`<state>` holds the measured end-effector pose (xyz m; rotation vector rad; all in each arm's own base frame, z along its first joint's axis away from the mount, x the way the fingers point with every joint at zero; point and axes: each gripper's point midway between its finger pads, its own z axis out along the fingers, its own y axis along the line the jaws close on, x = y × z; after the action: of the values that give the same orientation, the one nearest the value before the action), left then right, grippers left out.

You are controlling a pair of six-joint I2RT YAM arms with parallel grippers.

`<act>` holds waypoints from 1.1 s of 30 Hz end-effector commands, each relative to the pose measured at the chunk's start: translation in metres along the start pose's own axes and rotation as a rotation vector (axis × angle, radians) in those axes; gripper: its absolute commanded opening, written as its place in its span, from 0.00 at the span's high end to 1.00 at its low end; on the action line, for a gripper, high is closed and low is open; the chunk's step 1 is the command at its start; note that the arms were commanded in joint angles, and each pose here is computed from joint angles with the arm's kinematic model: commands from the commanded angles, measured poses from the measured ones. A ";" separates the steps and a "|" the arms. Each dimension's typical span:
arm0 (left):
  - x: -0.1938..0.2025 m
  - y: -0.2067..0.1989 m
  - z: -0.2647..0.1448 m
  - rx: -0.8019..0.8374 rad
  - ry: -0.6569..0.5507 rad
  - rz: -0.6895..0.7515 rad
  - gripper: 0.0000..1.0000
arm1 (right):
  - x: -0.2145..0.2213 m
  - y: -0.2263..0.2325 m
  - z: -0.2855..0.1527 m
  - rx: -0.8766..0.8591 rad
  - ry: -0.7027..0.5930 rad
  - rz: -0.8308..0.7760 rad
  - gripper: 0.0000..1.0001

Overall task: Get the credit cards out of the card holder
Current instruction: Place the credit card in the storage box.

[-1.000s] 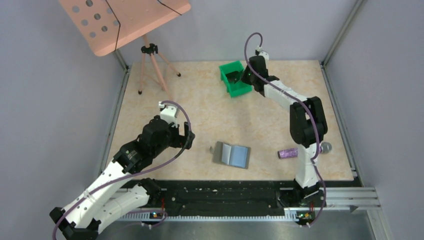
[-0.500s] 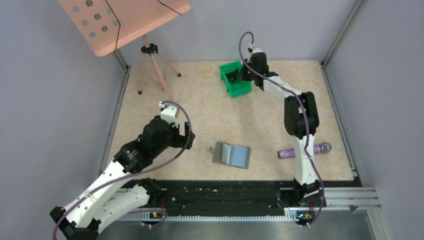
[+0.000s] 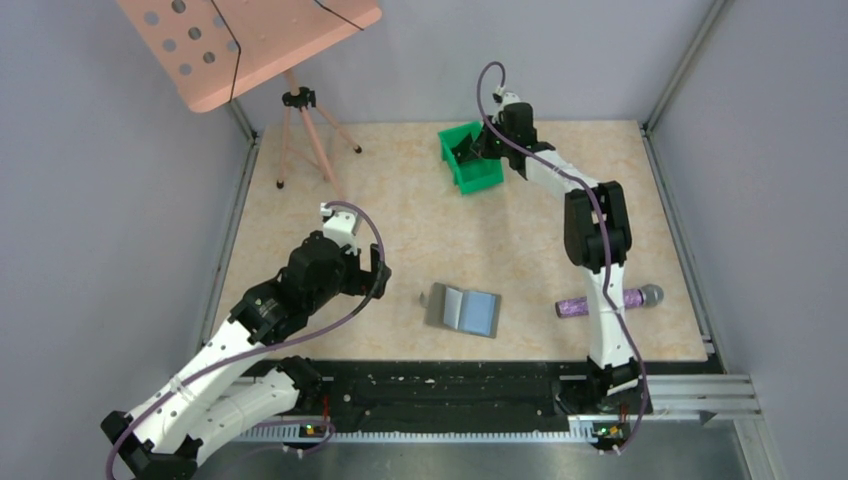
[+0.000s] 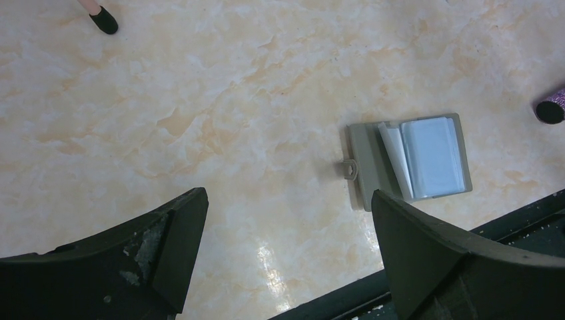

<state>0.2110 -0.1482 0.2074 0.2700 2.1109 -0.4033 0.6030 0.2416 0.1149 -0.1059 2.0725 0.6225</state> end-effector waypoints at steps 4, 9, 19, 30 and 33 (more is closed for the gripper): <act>-0.009 -0.002 0.005 0.005 -0.038 0.005 0.01 | -0.021 -0.007 0.010 -0.039 -0.058 0.010 1.00; -0.008 -0.003 0.008 0.004 -0.025 0.008 0.01 | -0.025 -0.011 0.014 -0.023 -0.066 0.000 0.96; -0.006 -0.005 0.009 0.009 -0.014 -0.001 0.01 | -0.046 -0.018 0.014 0.045 -0.082 -0.014 0.69; -0.005 -0.008 0.009 0.024 -0.006 -0.019 0.01 | -0.087 -0.003 -0.008 0.059 -0.123 -0.021 0.65; -0.007 -0.011 0.008 0.038 -0.014 -0.035 0.01 | -0.101 0.011 -0.035 0.057 -0.128 -0.010 0.62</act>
<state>0.2139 -0.1545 0.1994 0.2764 2.1421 -0.4085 0.6418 0.2266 0.1497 -0.0507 2.0282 0.5510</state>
